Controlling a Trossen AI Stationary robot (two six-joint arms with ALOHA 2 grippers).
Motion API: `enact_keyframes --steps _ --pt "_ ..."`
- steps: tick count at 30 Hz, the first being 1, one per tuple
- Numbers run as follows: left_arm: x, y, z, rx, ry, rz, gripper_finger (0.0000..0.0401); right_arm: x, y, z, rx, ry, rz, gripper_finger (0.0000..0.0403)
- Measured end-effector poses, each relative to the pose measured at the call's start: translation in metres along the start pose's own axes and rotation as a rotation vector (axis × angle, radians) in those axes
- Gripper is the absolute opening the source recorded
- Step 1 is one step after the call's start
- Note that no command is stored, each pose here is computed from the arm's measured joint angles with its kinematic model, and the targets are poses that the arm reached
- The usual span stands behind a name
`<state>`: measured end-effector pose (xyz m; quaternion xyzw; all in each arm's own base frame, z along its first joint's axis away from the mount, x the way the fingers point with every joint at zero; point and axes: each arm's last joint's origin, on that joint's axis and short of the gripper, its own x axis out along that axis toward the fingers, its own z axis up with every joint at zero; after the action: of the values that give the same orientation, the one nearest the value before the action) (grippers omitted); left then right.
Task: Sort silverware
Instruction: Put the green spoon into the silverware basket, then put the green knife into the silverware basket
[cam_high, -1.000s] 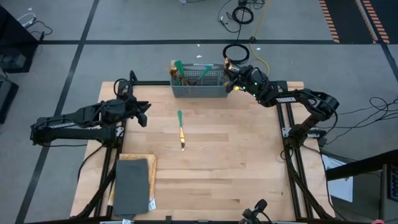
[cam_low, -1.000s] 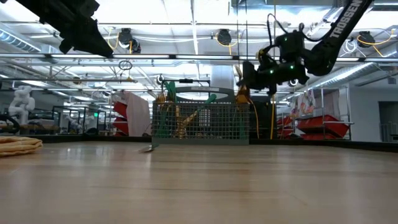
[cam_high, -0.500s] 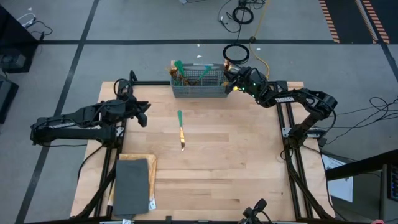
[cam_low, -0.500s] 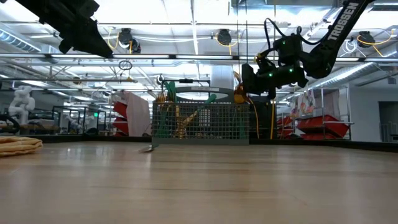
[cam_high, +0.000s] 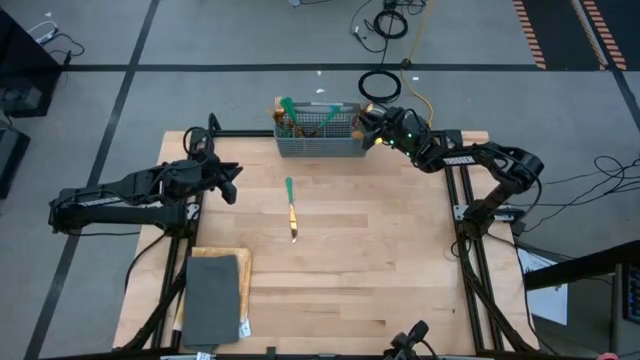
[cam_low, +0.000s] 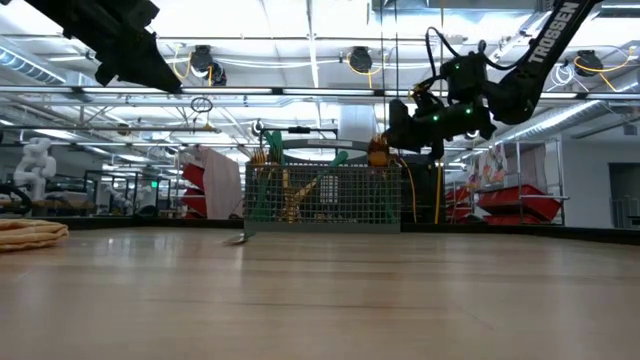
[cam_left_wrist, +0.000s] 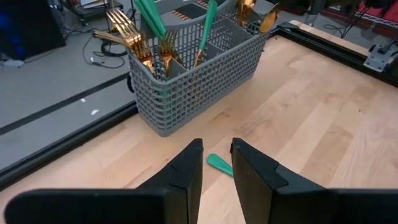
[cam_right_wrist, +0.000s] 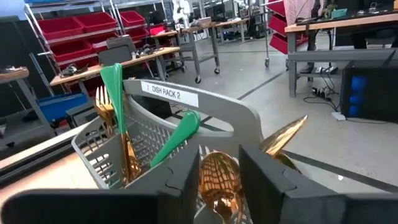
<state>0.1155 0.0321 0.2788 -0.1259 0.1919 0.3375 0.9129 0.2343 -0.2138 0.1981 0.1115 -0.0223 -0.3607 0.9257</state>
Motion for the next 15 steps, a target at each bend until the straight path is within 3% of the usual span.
enact_keyframes --steps 5,11,15 --pt "0.0 0.0 0.0 -0.001 0.001 -0.004 0.009 -0.006 0.008 0.019 -0.002 -0.093 0.083 0.0128" --pt "0.0 -0.001 0.0 -0.002 0.007 -0.018 0.009 -0.025 0.037 0.081 -0.012 -0.263 0.195 0.0159" --pt "0.0 -0.001 0.0 -0.003 0.013 -0.035 0.009 -0.03 0.073 0.126 -0.067 -0.173 0.283 0.0159"
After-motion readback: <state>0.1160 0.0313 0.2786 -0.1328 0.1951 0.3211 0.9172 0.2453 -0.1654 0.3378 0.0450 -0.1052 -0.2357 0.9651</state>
